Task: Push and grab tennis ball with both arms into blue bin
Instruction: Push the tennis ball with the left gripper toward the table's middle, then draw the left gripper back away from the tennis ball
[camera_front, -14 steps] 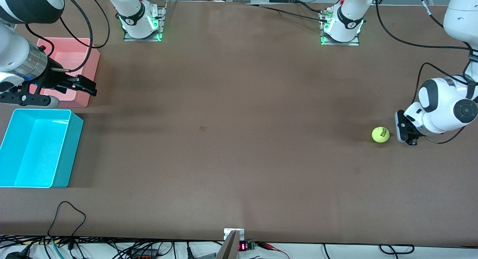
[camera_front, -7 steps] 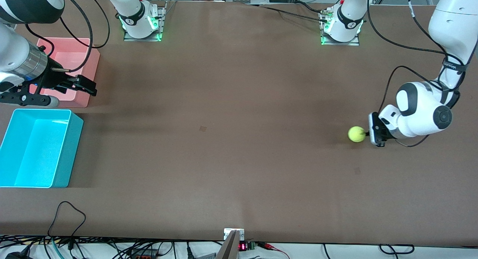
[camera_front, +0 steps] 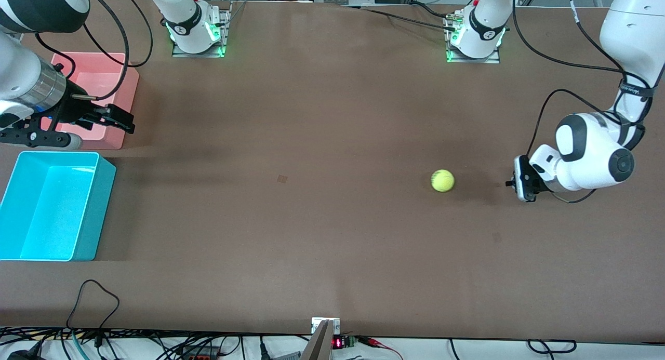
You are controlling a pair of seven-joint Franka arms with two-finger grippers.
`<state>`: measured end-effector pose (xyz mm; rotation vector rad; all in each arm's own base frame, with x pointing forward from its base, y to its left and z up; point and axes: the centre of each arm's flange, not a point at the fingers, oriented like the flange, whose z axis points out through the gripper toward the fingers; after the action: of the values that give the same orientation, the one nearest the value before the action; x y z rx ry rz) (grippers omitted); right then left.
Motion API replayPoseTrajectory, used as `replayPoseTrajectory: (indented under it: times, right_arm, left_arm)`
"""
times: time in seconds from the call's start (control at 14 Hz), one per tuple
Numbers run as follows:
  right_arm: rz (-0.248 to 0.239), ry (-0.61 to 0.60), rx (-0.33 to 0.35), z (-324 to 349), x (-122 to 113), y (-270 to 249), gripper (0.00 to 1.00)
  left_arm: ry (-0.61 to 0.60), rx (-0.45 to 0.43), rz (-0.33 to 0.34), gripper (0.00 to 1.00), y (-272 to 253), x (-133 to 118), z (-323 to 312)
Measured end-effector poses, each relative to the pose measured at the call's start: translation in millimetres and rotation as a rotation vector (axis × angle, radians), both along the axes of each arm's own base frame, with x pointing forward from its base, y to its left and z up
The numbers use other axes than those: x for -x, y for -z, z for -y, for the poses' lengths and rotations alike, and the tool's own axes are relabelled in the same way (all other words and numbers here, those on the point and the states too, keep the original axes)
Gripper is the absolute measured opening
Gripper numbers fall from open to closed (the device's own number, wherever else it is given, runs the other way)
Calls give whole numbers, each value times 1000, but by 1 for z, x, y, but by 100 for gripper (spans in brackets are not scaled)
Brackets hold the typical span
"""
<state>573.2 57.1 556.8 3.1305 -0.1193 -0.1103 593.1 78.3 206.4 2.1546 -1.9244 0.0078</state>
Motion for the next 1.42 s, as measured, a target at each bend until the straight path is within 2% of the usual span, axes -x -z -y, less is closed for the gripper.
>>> replayPoseTrajectory:
  times: [0.36, 0.85, 1.42]
  right_arm:
    - [0, 0, 0, 0, 0, 0, 100]
    - [0, -3, -1, -2, 0, 0, 100]
    - [0, -9, -2, -6, 1, 0, 100]
  left_arm:
    - [-41, -29, -57, 1, -70, -8, -13]
    - [-171, -79, -148, 1, -146, -15, -6]
    - [-390, -237, -235, 4, -216, -11, 63]
